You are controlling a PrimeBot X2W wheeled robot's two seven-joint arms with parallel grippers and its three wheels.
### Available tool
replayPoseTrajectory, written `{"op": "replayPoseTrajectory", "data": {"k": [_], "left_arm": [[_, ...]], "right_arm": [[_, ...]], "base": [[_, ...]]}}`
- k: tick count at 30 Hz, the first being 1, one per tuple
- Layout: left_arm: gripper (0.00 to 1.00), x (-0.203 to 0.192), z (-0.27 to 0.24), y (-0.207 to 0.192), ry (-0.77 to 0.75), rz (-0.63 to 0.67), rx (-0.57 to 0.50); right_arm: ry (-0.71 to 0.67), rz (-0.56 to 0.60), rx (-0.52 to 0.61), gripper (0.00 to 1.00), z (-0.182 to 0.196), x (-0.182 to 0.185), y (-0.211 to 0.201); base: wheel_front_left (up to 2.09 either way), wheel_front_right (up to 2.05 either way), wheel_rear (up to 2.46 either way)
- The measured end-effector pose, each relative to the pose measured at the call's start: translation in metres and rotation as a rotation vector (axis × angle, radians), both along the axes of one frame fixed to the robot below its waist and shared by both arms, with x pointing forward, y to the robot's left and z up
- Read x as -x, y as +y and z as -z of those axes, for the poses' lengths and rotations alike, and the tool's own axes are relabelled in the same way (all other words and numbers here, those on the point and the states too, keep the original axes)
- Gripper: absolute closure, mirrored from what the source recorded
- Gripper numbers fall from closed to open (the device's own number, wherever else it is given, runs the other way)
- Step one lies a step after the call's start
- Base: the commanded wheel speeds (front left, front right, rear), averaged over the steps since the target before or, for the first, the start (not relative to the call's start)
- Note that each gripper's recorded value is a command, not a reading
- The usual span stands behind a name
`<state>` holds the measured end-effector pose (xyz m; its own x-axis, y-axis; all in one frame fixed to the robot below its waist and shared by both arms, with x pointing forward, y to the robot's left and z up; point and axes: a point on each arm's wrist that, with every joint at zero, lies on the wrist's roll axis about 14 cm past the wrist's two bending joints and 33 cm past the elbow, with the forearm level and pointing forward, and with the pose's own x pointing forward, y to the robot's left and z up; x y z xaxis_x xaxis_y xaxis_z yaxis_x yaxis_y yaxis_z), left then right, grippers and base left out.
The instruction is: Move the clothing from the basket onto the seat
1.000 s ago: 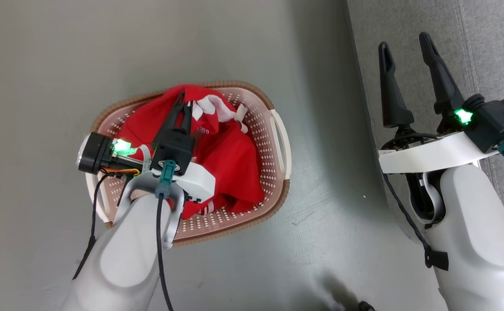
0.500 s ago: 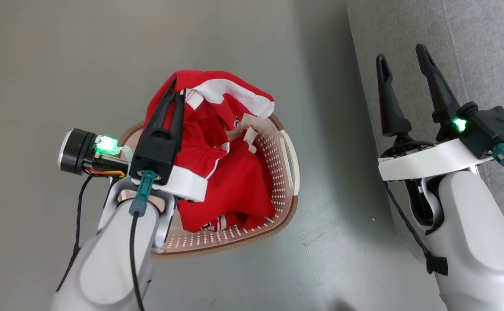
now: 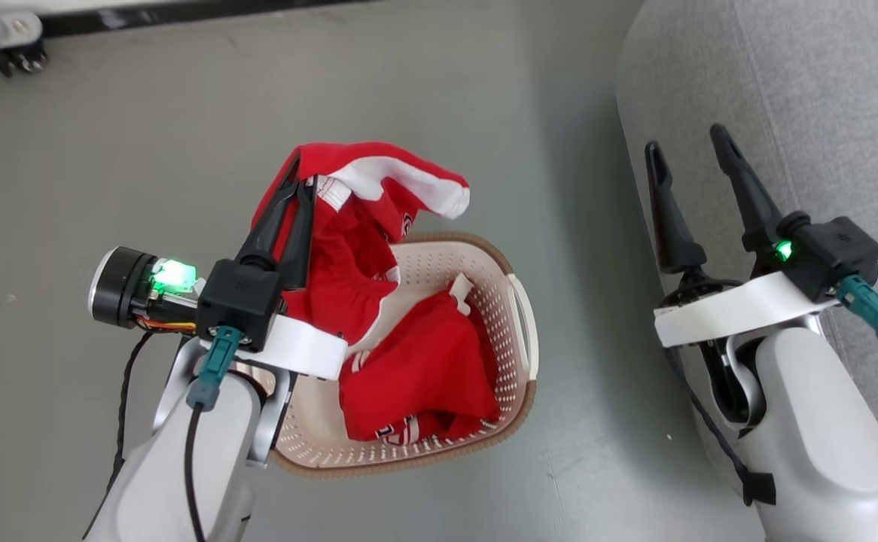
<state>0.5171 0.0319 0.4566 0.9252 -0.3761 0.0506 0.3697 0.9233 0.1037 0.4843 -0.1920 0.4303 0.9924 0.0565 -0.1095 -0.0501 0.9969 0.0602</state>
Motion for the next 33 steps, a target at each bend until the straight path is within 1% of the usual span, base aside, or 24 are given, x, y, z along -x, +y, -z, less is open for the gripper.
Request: {"op": "replayPoseTrajectory", "data": {"k": [12, 17, 20, 28, 33], "left_arm": [[1.0, 0.027, -0.039, 0.016, -0.055, 0.059, -0.018], [1.0, 0.04, -0.055, 0.017, -0.076, 0.091, -0.018], [1.0, 0.046, -0.074, 0.023, -0.118, 0.106, -0.028], [1.0, 0.065, -0.115, 0.021, -0.208, 0.167, -0.023], [1.0, 0.076, -0.138, 0.02, -0.252, 0.194, 0.007]], "right_arm": [[-0.025, -0.06, 0.028, 0.0, -0.02, 0.021, 0.014], [-0.03, -0.122, 0.037, 0.0, -0.027, 0.032, 0.032], [-0.02, -0.176, 0.03, 0.0, -0.031, 0.042, 0.047], [0.029, -0.26, 0.087, 0.0, -0.028, 0.065, 0.057], [0.059, -0.308, 0.113, 0.0, -0.026, 0.079, 0.064]], "base": [[0.0, 0.0, 0.0], [0.0, 0.0, 0.0], [0.0, 0.0, 0.0], [0.0, 0.0, 0.0], [0.0, 0.0, 0.0]]}}
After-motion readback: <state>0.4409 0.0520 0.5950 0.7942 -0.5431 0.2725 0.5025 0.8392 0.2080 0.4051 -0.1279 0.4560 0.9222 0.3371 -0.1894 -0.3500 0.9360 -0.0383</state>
